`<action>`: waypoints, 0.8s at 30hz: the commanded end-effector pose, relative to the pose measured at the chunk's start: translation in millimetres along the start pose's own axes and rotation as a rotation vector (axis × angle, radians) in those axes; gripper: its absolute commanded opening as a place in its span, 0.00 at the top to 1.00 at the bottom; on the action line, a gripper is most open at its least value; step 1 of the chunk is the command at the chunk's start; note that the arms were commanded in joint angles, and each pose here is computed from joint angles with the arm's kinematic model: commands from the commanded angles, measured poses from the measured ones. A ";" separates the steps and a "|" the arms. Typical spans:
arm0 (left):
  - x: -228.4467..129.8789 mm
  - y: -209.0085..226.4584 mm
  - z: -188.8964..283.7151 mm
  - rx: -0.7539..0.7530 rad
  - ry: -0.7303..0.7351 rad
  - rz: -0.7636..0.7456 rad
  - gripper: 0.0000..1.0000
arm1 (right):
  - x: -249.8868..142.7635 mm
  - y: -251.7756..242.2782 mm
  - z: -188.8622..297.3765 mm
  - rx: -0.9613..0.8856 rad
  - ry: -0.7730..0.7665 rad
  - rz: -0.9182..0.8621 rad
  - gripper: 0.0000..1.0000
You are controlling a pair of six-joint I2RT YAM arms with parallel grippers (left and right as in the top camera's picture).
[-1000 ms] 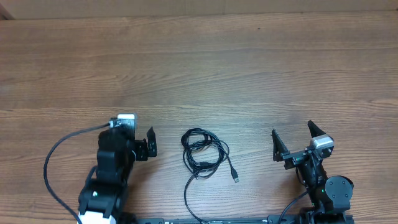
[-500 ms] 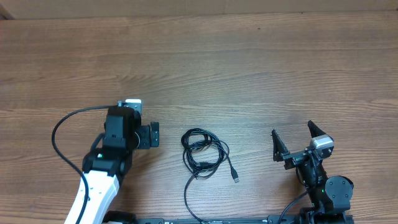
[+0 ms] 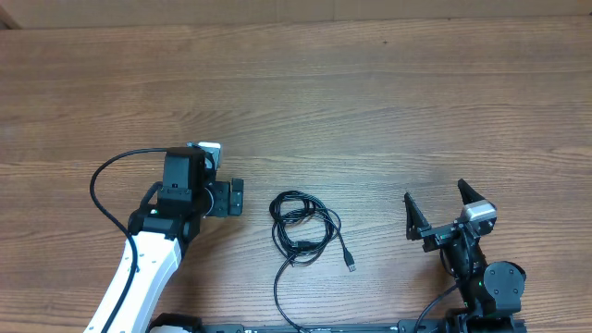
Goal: Untangle cables
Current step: 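Raise the left gripper and move it toward the black cable bundle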
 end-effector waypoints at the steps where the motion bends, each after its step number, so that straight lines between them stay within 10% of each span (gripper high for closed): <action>1: 11.4 -5.0 4.4 -0.051 -0.025 -0.035 0.00 | -1.6 -2.1 0.0 -0.012 -0.006 -0.002 0.00; 24: 20.2 -18.6 5.8 -0.153 -0.070 -0.040 0.00 | -1.6 -2.1 0.0 -0.012 -0.006 -0.002 0.00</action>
Point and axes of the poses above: each gripper's point midway between its finger pads, its own z axis back along the fingers, its own y axis along the line the jaws close on, x = y × z, the point moved 4 cm from there along z, back along the fingers, and after that the axes turned 3 degrees about -z, right-handed, at the moved point
